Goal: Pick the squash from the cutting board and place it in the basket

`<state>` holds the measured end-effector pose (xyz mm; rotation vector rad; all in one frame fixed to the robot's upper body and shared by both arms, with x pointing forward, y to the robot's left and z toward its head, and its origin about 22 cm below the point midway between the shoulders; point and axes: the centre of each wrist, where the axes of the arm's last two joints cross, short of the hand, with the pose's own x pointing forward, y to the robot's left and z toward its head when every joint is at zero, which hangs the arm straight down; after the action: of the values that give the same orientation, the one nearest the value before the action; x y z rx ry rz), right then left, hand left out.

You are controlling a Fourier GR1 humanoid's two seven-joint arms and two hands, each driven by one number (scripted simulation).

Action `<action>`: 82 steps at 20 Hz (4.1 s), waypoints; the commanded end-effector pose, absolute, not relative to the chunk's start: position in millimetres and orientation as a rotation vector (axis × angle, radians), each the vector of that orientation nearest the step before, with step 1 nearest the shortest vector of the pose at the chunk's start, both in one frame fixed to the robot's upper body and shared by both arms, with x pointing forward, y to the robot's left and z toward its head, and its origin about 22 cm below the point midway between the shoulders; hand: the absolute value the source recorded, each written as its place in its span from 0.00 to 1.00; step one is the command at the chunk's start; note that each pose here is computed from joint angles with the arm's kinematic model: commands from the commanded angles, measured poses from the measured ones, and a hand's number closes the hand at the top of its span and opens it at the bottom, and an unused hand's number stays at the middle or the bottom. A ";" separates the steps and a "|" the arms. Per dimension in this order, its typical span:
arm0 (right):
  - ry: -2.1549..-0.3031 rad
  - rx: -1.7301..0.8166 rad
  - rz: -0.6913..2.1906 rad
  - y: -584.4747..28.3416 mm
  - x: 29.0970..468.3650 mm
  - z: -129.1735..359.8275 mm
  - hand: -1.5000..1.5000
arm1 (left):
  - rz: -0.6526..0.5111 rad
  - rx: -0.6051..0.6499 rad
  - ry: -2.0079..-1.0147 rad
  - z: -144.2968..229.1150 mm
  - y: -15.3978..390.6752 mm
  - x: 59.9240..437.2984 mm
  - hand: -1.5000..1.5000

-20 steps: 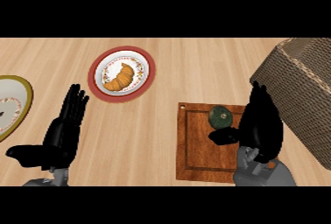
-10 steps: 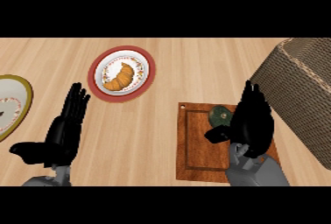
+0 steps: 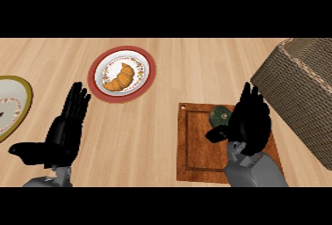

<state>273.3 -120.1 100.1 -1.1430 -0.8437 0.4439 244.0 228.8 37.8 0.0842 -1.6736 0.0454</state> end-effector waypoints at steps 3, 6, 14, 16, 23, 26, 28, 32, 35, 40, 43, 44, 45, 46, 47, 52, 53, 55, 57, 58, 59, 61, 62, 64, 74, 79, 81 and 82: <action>-0.641 -1.153 0.339 -110.4 279.1 98.5 0.00 | 0.031 0.097 -1.664 35.3 234.3 248.7 0.50; -0.625 -1.139 0.322 -110.5 275.0 83.0 0.00 | 0.053 0.078 -1.658 34.9 235.4 246.1 0.50; -0.605 -1.099 0.318 -115.6 285.8 83.1 0.00 | 0.064 0.070 -1.674 38.1 250.0 248.0 0.50; -0.611 -1.100 0.332 -111.8 291.9 80.6 0.00 | 0.037 0.093 -1.678 25.4 246.7 246.0 0.50; -0.610 -1.091 0.348 -127.1 286.6 54.0 0.00 | 0.055 0.103 -1.669 21.7 229.1 243.3 0.50; -0.610 -1.076 0.334 -113.3 267.9 49.0 0.00 | 0.053 0.083 -1.657 31.4 230.0 235.4 0.50; -0.615 -1.080 0.318 -136.5 292.5 45.2 0.00 | 0.044 0.105 -1.670 27.5 251.1 241.0 0.50; -0.624 -1.080 0.299 -125.3 281.4 35.7 0.00 | 0.055 0.096 -1.663 25.1 255.6 244.3 0.50; -0.618 -1.080 0.294 -130.3 284.4 18.1 0.00 | 0.044 0.091 -1.676 26.1 236.4 238.8 0.50; -0.597 -1.063 0.503 -115.3 294.2 19.9 1.00 | 0.067 0.094 -1.676 28.2 244.8 245.2 0.50; -0.594 -1.059 0.502 -120.6 296.7 16.1 1.00 | 0.038 0.074 -1.674 33.6 237.3 241.1 0.50; -0.611 -1.083 0.496 -128.5 311.9 24.4 1.00 | 0.032 0.088 -1.683 38.6 243.9 220.5 0.50; -0.588 -1.077 0.532 -125.0 300.2 26.1 1.00 | 0.066 0.090 -1.670 27.8 249.5 237.4 0.50; -0.609 -1.089 0.527 -128.1 290.6 7.7 1.00 | 0.055 0.081 -1.680 25.1 248.2 224.1 0.50; -0.597 -1.098 0.539 -108.5 292.2 -0.1 1.00 | 0.060 0.089 -1.673 40.2 238.3 239.9 0.50; -0.637 -1.135 0.534 -116.2 313.7 25.3 1.00 | 0.045 0.073 -1.675 33.5 244.8 240.6 0.50; -0.642 -1.138 0.541 -108.3 312.5 39.0 1.00 | 0.052 0.074 -1.667 30.1 223.8 237.5 0.50; -0.621 -1.147 0.464 -125.5 356.9 31.8 1.00 | 0.040 0.067 -1.678 26.7 228.6 238.3 0.50; -0.558 -1.150 0.427 -134.8 373.9 27.1 1.00 | 0.021 0.038 -1.712 33.4 212.9 247.5 0.50; -0.535 -1.172 0.407 -144.2 378.5 23.1 1.00 | -0.003 0.024 -1.683 33.9 223.8 246.1 0.50; -0.529 -1.177 0.364 -167.4 390.3 37.0 1.00 | 0.004 0.027 -1.711 37.9 219.4 246.3 0.50; -0.547 -1.250 0.360 -166.1 398.6 33.8 1.00 | -0.003 0.017 -1.715 41.2 217.8 252.1 0.50; -0.569 -1.268 0.331 -163.8 407.0 46.1 1.00 | -0.022 0.011 -1.704 35.8 223.7 250.0 0.50; -0.637 -1.301 0.278 -172.9 412.7 49.1 1.00 | -0.001 0.017 -1.718 42.7 212.3 255.5 0.50; -1.091 -1.395 -0.032 -100.0 436.2 135.1 1.00 | 0.010 0.055 -1.697 27.4 230.8 256.0 0.50; -1.155 -1.394 -0.113 -68.5 442.0 185.1 1.00 | 0.013 0.046 -1.683 35.5 226.0 260.8 0.50; -1.155 -1.388 -0.121 -68.8 439.8 189.2 1.00 | 0.013 0.061 -1.689 37.9 228.2 246.8 0.50; -1.122 -1.393 -0.136 -64.4 439.8 190.9 1.00 | 0.028 0.061 -1.681 30.6 222.8 255.5 0.50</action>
<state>441.7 -86.1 169.9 -1.4251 -1.1892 0.0635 254.0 223.5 32.9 0.0570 -1.6842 0.0204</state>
